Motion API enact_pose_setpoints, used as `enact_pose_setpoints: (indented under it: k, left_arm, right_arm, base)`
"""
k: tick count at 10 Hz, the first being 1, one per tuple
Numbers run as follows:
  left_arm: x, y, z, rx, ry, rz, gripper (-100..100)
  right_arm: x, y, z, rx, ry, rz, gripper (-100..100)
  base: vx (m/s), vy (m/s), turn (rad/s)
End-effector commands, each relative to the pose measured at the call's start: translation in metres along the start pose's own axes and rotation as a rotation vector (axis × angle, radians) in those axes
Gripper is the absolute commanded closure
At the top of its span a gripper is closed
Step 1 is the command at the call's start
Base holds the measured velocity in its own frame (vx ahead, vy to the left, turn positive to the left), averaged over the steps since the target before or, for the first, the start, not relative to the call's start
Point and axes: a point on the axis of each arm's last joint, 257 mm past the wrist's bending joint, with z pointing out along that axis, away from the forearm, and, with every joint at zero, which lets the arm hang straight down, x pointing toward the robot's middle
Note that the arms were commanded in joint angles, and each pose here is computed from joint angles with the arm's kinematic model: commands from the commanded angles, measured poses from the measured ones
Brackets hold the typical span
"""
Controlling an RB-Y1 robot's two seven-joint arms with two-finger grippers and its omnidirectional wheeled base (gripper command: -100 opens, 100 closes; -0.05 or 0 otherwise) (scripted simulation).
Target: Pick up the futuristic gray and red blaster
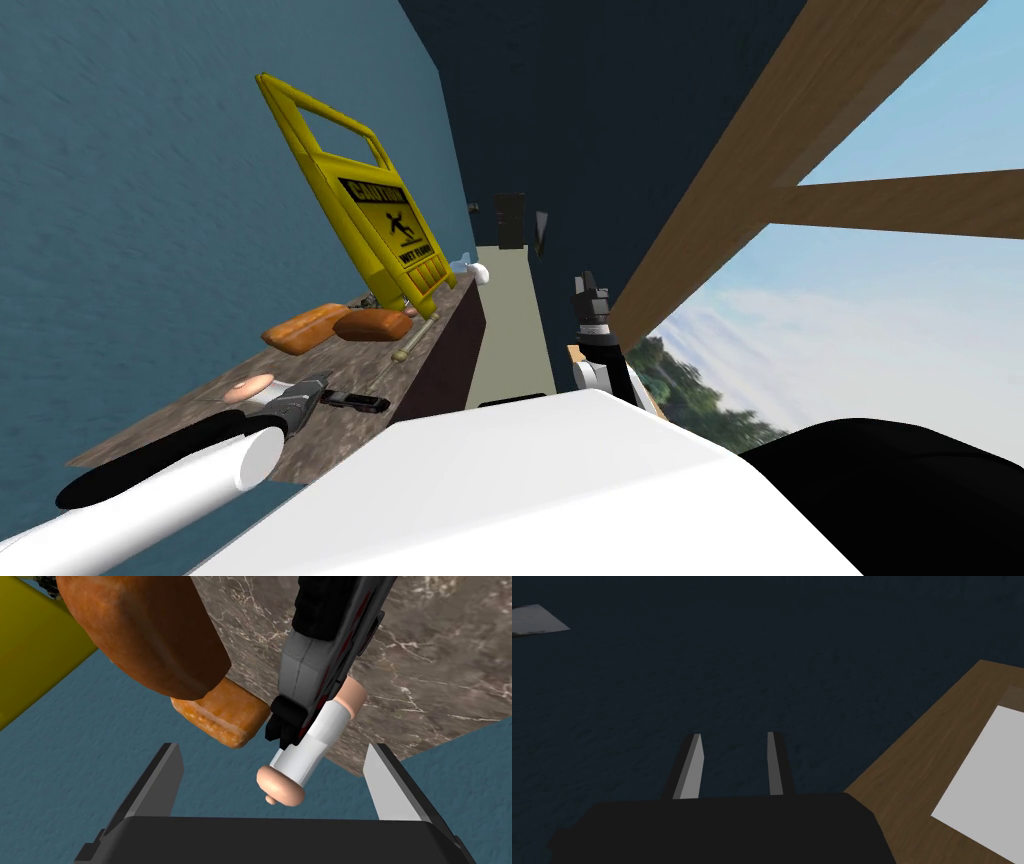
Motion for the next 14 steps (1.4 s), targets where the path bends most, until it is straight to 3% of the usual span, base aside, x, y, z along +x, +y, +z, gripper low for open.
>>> enact_pose_setpoints:
  k: [1,9,11,14]
  left_arm:
    - [0.003,0.015,0.0,-0.051,0.02,0.006,-100]
    - [0.007,0.085,-0.023,-0.26,0.108,0.043,-100]
    - [0.011,0.092,-0.025,-0.287,0.124,0.042,-100]
    - [0.016,0.119,-0.041,-0.371,0.173,0.058,-100]
  right_arm:
    - [0.0,0.0,0.0,0.0,0.0,0.0,0]
    - [0.0,0.0,0.0,0.0,0.0,0.0,0]
    - [0.0,0.0,0.0,0.0,0.0,0.0,0]
    - [0.0,0.0,0.0,0.0,0.0,0.0,0]
  base:
    - [0.074,-0.005,-0.008]
    - [0.079,0.002,-0.028]
    - [0.041,0.017,-0.011]
    - [0.048,0.014,-0.051]
